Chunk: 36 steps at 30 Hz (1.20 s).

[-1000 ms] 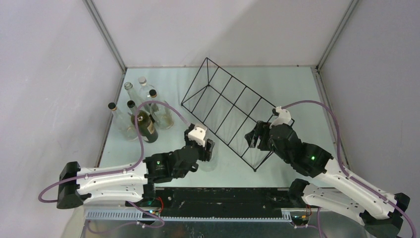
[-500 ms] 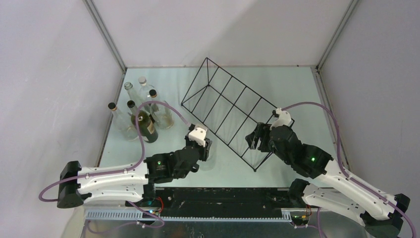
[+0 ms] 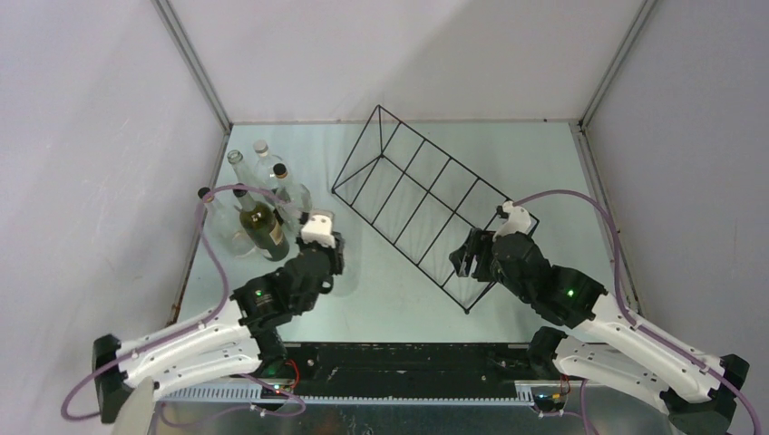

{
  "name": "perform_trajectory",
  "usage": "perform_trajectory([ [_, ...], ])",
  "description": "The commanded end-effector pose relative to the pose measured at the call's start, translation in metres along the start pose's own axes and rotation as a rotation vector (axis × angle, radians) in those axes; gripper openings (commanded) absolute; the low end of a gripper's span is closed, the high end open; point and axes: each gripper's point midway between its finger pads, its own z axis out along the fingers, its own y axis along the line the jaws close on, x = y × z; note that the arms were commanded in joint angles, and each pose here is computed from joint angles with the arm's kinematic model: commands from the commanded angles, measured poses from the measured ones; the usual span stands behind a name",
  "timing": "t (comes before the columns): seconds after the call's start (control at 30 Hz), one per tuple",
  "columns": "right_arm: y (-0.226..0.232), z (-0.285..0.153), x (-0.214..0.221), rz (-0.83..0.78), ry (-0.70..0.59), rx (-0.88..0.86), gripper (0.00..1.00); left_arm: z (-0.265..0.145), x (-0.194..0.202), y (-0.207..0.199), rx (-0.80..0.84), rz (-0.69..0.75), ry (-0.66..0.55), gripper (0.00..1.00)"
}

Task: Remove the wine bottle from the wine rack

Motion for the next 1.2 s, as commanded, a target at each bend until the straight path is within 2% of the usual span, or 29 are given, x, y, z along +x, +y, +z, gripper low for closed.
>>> perform_trajectory([
  [0.0, 0.007, 0.003, -0.002, 0.01, -0.011, -0.029, 0.69, -0.003, -0.052, 0.045, -0.113, -0.162, -0.156, 0.0],
  [0.23, 0.009, 0.009, 0.003, 0.003, 0.008, -0.038, 0.69, 0.008, -0.063, 0.097, -0.266, -0.187, -0.194, 0.0],
  [0.43, 0.01, 0.012, 0.007, -0.011, 0.024, -0.037, 0.69, 0.02, -0.067, 0.126, -0.349, -0.2, -0.214, 0.0],
  [1.0, 0.009, 0.015, 0.014, -0.033, 0.047, -0.039, 0.69, 0.046, -0.09, 0.151, -0.44, -0.157, -0.29, 0.0],
  [1.1, 0.008, 0.014, 0.013, -0.036, 0.045, -0.039, 0.7, 0.047, -0.087, 0.155, -0.468, -0.151, -0.278, 0.04],
  [1.17, 0.008, 0.013, 0.013, -0.038, 0.045, -0.043, 0.7, 0.047, -0.085, 0.156, -0.477, -0.153, -0.272, 0.17],
])
